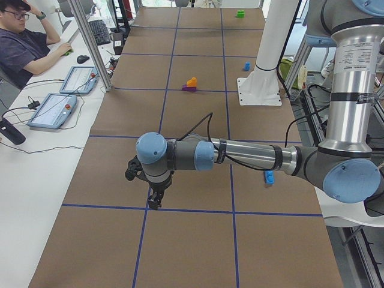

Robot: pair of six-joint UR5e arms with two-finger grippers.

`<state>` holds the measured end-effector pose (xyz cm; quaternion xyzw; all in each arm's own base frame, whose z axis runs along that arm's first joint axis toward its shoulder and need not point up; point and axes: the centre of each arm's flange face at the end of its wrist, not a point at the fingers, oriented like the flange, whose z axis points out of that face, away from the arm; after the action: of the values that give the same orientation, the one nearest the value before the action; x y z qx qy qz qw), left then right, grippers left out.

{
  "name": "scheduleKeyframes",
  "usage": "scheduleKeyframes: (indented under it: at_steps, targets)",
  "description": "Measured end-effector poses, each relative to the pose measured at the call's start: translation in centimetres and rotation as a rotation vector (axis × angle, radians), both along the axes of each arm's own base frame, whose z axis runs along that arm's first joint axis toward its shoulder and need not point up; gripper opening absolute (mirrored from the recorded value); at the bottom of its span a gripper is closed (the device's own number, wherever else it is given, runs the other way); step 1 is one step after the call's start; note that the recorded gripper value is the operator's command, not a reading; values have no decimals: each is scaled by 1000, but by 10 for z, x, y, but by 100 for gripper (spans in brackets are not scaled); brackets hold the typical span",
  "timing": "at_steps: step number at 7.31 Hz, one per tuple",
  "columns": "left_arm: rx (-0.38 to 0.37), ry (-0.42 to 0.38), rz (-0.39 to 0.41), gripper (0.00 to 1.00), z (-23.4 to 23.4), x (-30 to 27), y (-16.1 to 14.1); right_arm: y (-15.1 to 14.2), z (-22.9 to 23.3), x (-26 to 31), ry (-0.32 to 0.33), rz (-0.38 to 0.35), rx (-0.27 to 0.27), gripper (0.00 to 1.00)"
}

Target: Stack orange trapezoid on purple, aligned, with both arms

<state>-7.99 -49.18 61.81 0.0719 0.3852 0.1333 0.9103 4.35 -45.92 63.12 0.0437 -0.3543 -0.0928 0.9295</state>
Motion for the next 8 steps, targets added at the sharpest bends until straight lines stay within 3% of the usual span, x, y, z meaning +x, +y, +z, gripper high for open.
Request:
scheduleKeyframes:
  at_steps: [8]
  targets:
    - [7,-5,-7,100,3,0,6,0,-3,0,0,2,5,100]
